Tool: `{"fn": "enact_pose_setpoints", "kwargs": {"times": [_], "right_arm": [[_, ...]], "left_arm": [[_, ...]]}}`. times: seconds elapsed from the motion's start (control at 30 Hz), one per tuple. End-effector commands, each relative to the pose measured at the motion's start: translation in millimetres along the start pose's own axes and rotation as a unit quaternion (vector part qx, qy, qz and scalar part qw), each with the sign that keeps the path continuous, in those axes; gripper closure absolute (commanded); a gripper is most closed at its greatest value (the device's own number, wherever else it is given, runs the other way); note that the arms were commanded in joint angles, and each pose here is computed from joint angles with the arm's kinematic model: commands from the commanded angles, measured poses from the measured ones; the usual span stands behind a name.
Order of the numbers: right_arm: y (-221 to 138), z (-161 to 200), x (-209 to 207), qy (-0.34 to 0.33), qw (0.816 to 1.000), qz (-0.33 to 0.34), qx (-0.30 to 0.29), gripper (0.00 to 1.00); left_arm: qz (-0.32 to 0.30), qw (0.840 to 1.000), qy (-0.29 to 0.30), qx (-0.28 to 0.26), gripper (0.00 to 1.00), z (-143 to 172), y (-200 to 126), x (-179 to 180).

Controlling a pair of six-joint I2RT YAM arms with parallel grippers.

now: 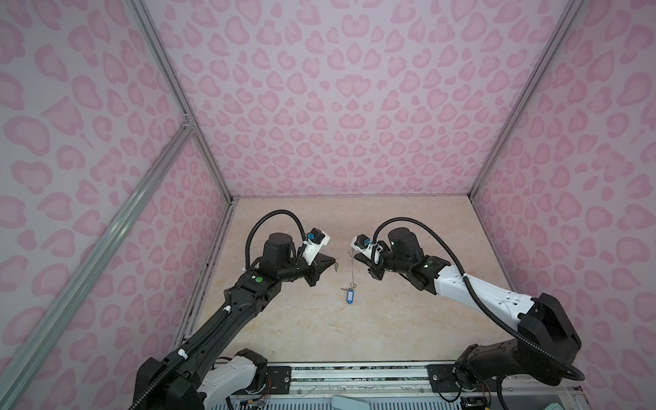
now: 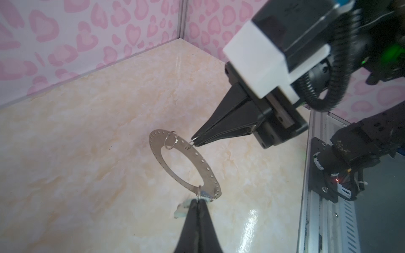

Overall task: Attach keys to a key ring
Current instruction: Pick up the key at the center of the table, then insert the key into the keyring.

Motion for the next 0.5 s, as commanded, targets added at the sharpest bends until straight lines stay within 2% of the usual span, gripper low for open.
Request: {"fn": "enact_pose_setpoints", "kwargs": {"times": [0.0, 0.47], "right_arm": [[-2, -5, -1, -0.011, 0.999, 0.013, -0.028, 1.0], [-13, -2, 15, -0.042, 0.994, -0.019, -0.099, 1.0]], "left_arm": [[0.028, 0.999, 0.022, -0.016, 0.96, -13, 3, -7], [0.059, 0.998, -0.001, 0.006, 0.97, -12, 24, -9]]}}
Point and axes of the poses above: each gripper's point midway between its finger pads, its own y axis out along the fingers, its own x axis along the line the jaws close on, z = x × y, the point moved 8 cm from there along -y, back along the fingers, and after that the axes turned 2 degrees about y, right-handed, at the moved point
